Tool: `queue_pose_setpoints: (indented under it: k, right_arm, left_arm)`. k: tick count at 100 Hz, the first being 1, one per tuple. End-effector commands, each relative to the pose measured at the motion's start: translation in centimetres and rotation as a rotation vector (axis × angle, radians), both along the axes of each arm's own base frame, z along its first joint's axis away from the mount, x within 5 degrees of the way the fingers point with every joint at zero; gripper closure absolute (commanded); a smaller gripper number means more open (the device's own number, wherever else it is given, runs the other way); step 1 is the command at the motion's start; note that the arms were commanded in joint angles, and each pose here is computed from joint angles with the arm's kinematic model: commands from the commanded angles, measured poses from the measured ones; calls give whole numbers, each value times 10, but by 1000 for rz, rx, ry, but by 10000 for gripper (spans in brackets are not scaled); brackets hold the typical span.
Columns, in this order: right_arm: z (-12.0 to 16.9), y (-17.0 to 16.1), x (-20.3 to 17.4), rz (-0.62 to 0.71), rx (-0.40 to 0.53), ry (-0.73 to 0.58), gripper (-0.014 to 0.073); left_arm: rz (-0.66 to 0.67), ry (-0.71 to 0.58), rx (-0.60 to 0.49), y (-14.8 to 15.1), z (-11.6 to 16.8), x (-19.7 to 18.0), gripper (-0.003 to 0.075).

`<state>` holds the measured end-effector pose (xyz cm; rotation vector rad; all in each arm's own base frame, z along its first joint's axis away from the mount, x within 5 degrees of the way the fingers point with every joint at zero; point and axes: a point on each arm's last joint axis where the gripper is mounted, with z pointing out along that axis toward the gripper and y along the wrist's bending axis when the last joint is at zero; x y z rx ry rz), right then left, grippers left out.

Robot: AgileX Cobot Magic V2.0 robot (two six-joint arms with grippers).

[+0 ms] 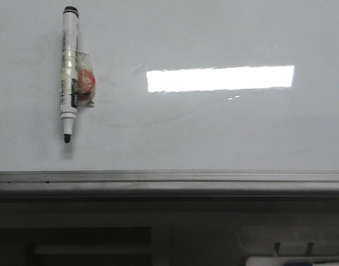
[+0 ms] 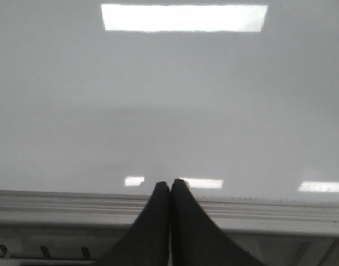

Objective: Write number 3 on whiteboard

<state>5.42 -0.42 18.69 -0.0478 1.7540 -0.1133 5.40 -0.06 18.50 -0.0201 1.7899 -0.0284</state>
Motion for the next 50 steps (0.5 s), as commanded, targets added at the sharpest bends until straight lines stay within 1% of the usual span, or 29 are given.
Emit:
queue_pose_setpoints:
  k: [1,8,19,31,39,50]
  right_arm:
    - [4,2,2,21,-24,-133,644]
    - [8,2,2,28,-25,-178,644]
    - [12,3,2,34,-28,-220,644]
    - [11,3,2,34,-28,-215,644]
    - [11,3,2,34,-28,-214,644]
    - [10,3,2,33,-28,-207,644]
  left_arm:
    - [3,-142,-26,0,9,0,741]
    - [4,-171,-26,0,12,1,741]
    - [4,-172,-26,0,12,1,741]
    - [4,-172,-26,0,12,1,741]
    - [4,-205,-27,0,15,1,741]
    - [4,-209,-27,0,16,1,741]
